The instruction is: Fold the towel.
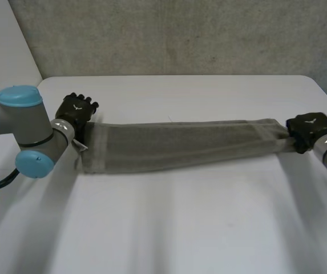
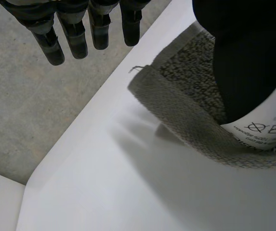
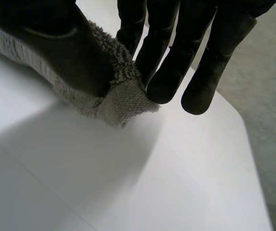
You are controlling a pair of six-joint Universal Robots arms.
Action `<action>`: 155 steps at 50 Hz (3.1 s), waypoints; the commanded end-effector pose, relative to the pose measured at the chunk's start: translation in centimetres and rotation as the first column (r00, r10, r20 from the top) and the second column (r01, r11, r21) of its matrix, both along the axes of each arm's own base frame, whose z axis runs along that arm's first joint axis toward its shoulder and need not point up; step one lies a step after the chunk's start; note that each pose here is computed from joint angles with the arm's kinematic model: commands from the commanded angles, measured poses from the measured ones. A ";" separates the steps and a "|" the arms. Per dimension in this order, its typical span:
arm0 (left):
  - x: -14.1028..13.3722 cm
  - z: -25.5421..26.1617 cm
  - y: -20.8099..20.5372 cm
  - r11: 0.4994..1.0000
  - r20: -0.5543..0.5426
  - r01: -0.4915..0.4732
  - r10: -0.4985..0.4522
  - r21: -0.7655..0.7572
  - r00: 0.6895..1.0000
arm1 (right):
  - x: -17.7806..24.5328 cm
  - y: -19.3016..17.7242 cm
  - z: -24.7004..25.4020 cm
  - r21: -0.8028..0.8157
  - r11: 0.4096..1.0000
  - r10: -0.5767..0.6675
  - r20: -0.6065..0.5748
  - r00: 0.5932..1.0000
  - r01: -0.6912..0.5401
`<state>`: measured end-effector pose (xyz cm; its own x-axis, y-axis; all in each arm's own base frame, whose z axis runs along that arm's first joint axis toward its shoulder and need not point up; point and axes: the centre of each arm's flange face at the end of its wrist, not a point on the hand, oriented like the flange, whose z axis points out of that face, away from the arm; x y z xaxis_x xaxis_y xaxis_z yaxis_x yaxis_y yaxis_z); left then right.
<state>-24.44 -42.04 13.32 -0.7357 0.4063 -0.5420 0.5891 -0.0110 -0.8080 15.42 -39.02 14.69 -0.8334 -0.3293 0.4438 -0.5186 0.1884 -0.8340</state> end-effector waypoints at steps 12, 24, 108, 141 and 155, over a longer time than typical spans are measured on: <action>-0.7 -0.1 0.5 1.000 -0.004 0.018 -0.018 0.008 1.000 | -5.7 -0.8 0.5 0.020 0.995 -0.095 -0.120 0.988 0.098; -3.4 0.4 2.5 0.990 -0.052 0.133 -0.131 0.036 0.990 | -5.3 0.2 0.5 0.039 0.996 -0.078 -0.111 0.991 0.083; -9.5 5.1 13.6 0.964 -0.420 0.231 -0.158 0.129 0.894 | 11.5 12.3 4.0 0.038 0.947 0.314 0.111 0.943 -0.320; -9.3 2.8 15.6 0.978 -0.310 0.089 -0.027 0.189 0.951 | 9.1 7.7 1.1 0.000 0.980 0.196 0.137 0.971 -0.198; -7.2 2.7 14.6 0.985 -0.230 -0.014 0.055 0.174 0.972 | 18.7 12.3 7.1 -0.225 0.812 0.499 -0.210 0.841 -0.538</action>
